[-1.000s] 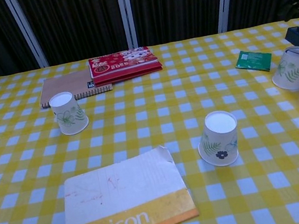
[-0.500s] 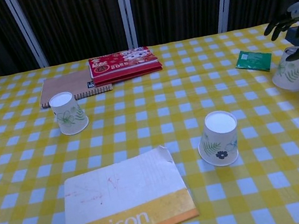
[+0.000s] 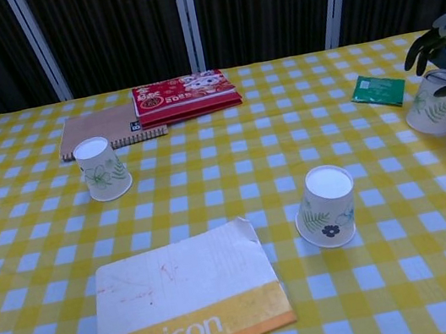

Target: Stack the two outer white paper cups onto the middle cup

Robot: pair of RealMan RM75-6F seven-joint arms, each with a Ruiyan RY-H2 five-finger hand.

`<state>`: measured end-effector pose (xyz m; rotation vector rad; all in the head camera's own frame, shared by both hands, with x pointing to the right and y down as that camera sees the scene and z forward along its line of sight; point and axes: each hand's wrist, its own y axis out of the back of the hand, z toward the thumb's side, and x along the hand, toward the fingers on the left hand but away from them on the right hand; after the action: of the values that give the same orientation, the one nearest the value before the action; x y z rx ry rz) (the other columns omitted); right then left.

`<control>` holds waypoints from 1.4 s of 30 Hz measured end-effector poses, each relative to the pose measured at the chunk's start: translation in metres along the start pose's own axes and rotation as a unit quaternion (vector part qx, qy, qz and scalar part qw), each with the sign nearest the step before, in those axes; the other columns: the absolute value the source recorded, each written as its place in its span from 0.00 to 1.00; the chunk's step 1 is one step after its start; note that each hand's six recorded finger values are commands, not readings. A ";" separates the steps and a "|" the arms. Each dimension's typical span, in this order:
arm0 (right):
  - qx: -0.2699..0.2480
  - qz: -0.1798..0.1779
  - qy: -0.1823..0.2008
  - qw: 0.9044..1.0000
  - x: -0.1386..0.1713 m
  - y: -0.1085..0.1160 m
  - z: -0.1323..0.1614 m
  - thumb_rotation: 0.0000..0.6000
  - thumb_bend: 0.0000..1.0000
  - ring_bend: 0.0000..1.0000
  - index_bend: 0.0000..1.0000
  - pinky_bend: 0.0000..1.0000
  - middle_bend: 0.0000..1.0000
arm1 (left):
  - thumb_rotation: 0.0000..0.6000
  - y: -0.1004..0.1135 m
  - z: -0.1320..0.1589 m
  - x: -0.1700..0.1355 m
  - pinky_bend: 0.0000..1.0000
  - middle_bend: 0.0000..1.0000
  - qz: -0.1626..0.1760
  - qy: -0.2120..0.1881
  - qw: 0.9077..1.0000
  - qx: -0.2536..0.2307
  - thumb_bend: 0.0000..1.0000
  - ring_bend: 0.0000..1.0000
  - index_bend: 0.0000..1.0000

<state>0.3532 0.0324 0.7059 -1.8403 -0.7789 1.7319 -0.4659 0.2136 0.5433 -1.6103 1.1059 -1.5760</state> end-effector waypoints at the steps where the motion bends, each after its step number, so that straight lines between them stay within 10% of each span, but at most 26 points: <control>1: 0.001 0.001 -0.002 1.000 -0.001 -0.001 -0.001 1.00 0.24 0.29 0.33 0.42 0.37 | 1.00 0.000 0.000 0.000 0.00 0.00 0.000 0.001 1.000 0.001 0.00 0.00 0.00; 14: 0.006 -0.017 0.010 1.000 -0.005 -0.001 0.006 1.00 0.29 0.37 0.40 0.49 0.44 | 1.00 -0.002 -0.001 0.002 0.00 0.00 -0.004 0.005 1.000 0.001 0.00 0.00 0.00; 23: 0.002 -0.041 0.110 0.993 0.034 0.024 0.058 1.00 0.29 0.37 0.40 0.49 0.43 | 1.00 -0.001 0.002 0.001 0.00 0.00 -0.007 -0.005 1.000 -0.007 0.00 0.00 0.00; 34: 0.049 -0.057 0.303 0.950 0.135 0.042 0.164 1.00 0.29 0.37 0.39 0.49 0.43 | 1.00 0.001 0.004 -0.002 0.00 0.00 -0.011 -0.018 1.000 -0.018 0.00 0.00 0.00; 42: 0.103 -0.052 0.354 0.928 0.154 0.030 0.205 1.00 0.29 0.37 0.39 0.49 0.43 | 1.00 0.002 0.003 -0.003 0.00 0.00 -0.014 -0.021 0.999 -0.026 0.00 0.00 0.00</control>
<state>0.1555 0.1125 0.5595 -2.0204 -0.3688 0.9151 -0.4627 0.2147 0.5402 -1.6922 1.1156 -1.5349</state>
